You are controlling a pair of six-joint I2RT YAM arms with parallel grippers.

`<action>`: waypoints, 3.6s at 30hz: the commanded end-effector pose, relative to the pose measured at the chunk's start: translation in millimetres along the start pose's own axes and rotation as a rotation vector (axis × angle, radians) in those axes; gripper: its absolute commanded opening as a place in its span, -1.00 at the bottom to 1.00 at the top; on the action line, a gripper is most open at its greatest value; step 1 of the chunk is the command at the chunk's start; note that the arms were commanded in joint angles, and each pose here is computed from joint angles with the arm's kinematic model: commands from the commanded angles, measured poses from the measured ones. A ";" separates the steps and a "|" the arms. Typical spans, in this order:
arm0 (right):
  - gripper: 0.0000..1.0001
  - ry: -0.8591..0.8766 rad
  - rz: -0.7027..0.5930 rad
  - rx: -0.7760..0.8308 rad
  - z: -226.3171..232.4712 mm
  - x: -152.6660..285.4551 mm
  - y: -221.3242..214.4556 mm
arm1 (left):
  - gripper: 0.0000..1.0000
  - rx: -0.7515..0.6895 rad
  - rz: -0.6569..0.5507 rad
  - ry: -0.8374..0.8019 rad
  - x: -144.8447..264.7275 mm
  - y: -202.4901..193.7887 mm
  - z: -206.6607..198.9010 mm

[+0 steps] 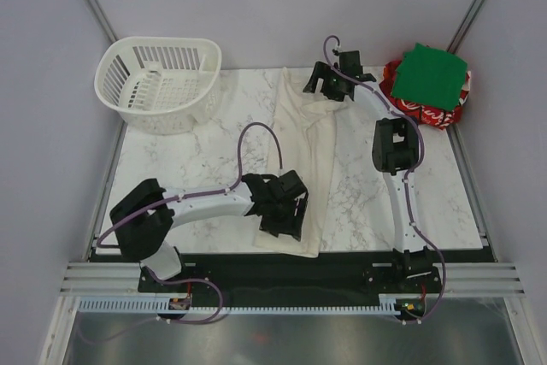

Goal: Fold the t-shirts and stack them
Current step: Fold the tshirt

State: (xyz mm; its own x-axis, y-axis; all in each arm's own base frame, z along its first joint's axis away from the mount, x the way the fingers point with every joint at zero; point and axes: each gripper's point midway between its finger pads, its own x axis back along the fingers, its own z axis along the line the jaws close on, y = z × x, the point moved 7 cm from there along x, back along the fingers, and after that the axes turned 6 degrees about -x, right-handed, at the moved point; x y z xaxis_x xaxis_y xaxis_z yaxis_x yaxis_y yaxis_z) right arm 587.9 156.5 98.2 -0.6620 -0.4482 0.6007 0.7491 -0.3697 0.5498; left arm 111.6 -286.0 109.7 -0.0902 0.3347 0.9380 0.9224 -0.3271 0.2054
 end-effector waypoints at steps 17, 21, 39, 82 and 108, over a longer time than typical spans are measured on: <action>0.96 -0.355 -0.143 -0.050 8.3 256.4 -62.5 | 0.26 0.061 -0.296 0.288 67.7 -18.7 70.5; 0.96 -0.170 0.064 -0.081 12.9 267.8 -179.0 | 0.26 0.042 -0.310 0.248 48.0 -20.4 71.9; 0.55 0.013 0.297 -0.163 19.3 313.8 -342.6 | 0.15 0.100 -0.282 0.074 11.4 -36.5 66.7; -1.00 0.011 0.383 -0.073 42.8 351.5 -395.8 | -0.92 0.410 -0.237 -0.322 40.9 -91.4 60.1; -1.00 -0.237 0.076 0.222 100.1 302.0 -224.8 | -0.93 0.102 -0.397 0.095 140.1 78.6 60.5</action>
State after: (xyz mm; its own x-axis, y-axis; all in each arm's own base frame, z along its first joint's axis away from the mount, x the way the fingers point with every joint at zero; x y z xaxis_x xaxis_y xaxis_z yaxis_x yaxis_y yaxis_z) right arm 200.0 185.0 210.9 -0.6175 -0.2567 0.7435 0.7865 -0.2137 0.5794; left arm 171.5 -211.4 232.6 -0.4679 0.3221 0.8230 0.8686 -0.0043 0.4955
